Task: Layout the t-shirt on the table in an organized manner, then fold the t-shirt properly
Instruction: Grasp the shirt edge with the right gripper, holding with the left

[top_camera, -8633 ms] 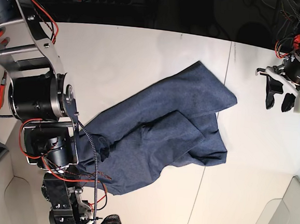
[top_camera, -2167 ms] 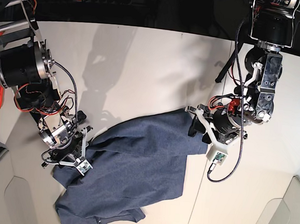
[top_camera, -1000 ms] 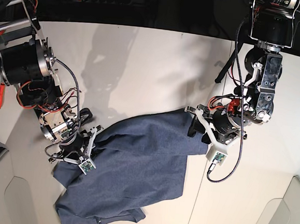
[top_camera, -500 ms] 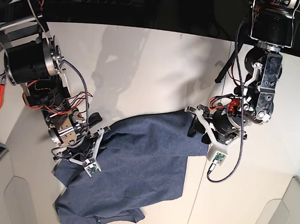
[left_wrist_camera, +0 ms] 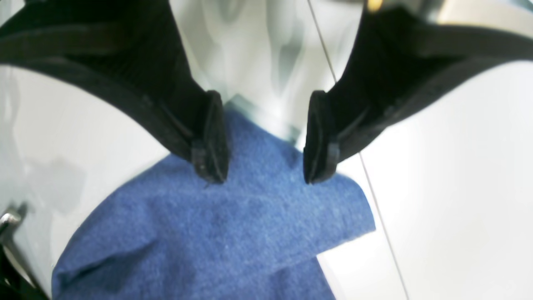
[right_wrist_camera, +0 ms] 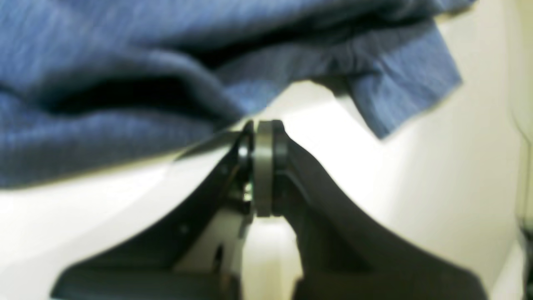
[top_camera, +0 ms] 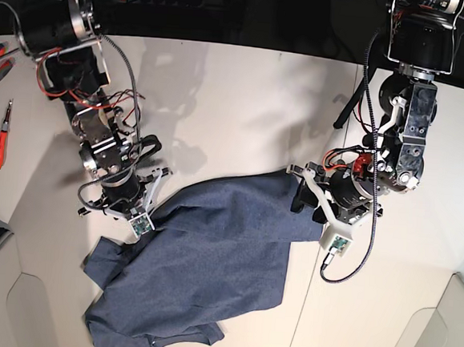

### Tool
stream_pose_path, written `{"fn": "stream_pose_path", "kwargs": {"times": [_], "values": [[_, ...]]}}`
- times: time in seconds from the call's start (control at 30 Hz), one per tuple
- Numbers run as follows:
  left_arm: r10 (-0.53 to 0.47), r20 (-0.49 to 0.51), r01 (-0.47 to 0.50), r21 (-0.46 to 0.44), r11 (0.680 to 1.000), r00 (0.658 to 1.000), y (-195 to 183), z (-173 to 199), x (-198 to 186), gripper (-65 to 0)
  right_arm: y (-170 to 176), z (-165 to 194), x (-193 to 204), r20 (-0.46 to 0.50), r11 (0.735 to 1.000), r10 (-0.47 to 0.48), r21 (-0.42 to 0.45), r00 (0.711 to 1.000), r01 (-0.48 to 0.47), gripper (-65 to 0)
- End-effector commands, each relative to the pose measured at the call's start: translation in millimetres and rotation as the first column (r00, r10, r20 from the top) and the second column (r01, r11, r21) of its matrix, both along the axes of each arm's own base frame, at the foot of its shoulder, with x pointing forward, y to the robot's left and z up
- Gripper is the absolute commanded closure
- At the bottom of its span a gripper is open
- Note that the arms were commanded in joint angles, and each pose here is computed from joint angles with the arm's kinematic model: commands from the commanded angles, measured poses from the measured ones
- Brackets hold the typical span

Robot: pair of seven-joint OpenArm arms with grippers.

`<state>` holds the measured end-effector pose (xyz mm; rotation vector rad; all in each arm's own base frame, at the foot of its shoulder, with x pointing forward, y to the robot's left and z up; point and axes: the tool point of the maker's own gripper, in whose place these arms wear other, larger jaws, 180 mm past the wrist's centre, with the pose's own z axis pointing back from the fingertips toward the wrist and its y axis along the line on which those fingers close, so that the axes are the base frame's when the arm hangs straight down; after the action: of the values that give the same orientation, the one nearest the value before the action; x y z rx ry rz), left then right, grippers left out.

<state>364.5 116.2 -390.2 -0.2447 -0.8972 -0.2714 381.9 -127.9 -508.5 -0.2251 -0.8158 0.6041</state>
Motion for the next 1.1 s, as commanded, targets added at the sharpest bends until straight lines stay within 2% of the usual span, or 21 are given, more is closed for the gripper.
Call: {"fn": "stream_pose_path", "kwargs": {"times": [0.0, 0.03, 0.07, 0.17, 0.23, 0.3, 0.37, 0.43, 0.53, 0.6, 0.67, 0.73, 0.83, 0.9, 1.0, 1.07], "values": [[-0.001, 0.054, 0.002, -0.013, 1.0, 0.999, -1, 16, 11, -32.9, -9, -8, -12, -0.062, 0.998, -0.063, -0.002, 0.996, 0.063, 0.0], [-0.001, 0.054, 0.002, -0.013, 1.0, 0.999, -1, 16, 11, -32.9, -7, 3, -4, -0.024, 0.991, -0.119, 0.051, 0.993, 0.12, -2.2], [-0.001, 0.054, 0.002, -0.013, 1.0, 0.999, -1, 16, 11, -32.9, -6, 13, 2, 0.001, 0.98, -0.172, 0.105, 0.985, 0.171, -7.7], [-0.001, 0.054, 0.002, -0.013, 1.0, 0.999, -1, 16, 11, -32.9, 2, 34, 20, 0.015, 0.917, -0.299, 0.282, 0.954, 0.283, -24.4], [-0.001, 0.054, 0.002, -0.013, 1.0, 0.999, -1, 16, 11, -32.9, 2, 43, 28, 0.007, 0.865, -0.375, 0.361, 0.927, 0.348, -26.9], [-0.002, 0.053, 0.002, -0.012, 1.0, 0.999, 0, 16, 11, -32.9, 2, 49, 35, -0.02, 0.8, -0.444, 0.441, 0.896, 0.407, -26.8], [-0.001, 0.056, 0.002, -0.013, 1.0, 0.998, -1, 17, 11, -32.9, 6, 57, 44, -0.068, 0.706, -0.5, 0.546, 0.863, 0.452, -26.7], [-0.001, 0.061, 0.001, -0.015, 1.0, 0.998, -1, 17, 12, -32.9, 11, 69, 57, -0.123, 0.586, -0.533, 0.66, 0.837, 0.47, -26.7], [-0.001, 0.06, 0.002, -0.014, 1.0, 0.998, -1, 17, 12, -32.9, 17, 80, 74, -0.218, 0.424, -0.557, 0.755, 0.801, 0.5, -26.7], [-0.001, 0.06, 0.002, -0.014, 1.0, 0.998, -1, 17, 12, -32.9, 20, 81, 83, -0.269, 0.345, -0.556, 0.786, 0.786, 0.513, -26.4], [-0.001, 0.06, 0.002, -0.014, 1.0, 0.998, -1, 17, 12, -32.9, 25, 79, 90, -0.32, 0.282, -0.548, 0.8, 0.773, 0.53, -26.3], [-0.001, 0.06, 0.002, -0.014, 1.0, 0.998, -1, 17, 12, -32.9, 30, 78, 95, -0.348, 0.249, -0.531, 0.808, 0.773, 0.534, -26.3], [-0.001, 0.06, 0.002, -0.014, 1.0, 0.998, -1, 17, 12, -32.9, 32, 81, 101, -0.359, 0.225, -0.522, 0.817, 0.774, 0.531, -26.3], [-0.001, 0.06, 0.002, -0.014, 1.0, 0.998, -1, 17, 12, -32.9, 31, 87, 106, -0.36, 0.186, -0.533, 0.833, 0.766, 0.521, -26.3], [-0.001, 0.06, 0.001, -0.014, 1.0, 0.998, -1, 17, 12, -32.9, 31, 97, 115, -0.352, 0.167, -0.535, 0.847, 0.768, 0.504, -26.3], [-0.001, 0.061, 0.001, -0.014, 1.0, 0.998, -1, 17, 12, -32.9, 31, 104, 120, -0.34, 0.168, -0.535, 0.854, 0.773, 0.492, -26.3]]}}
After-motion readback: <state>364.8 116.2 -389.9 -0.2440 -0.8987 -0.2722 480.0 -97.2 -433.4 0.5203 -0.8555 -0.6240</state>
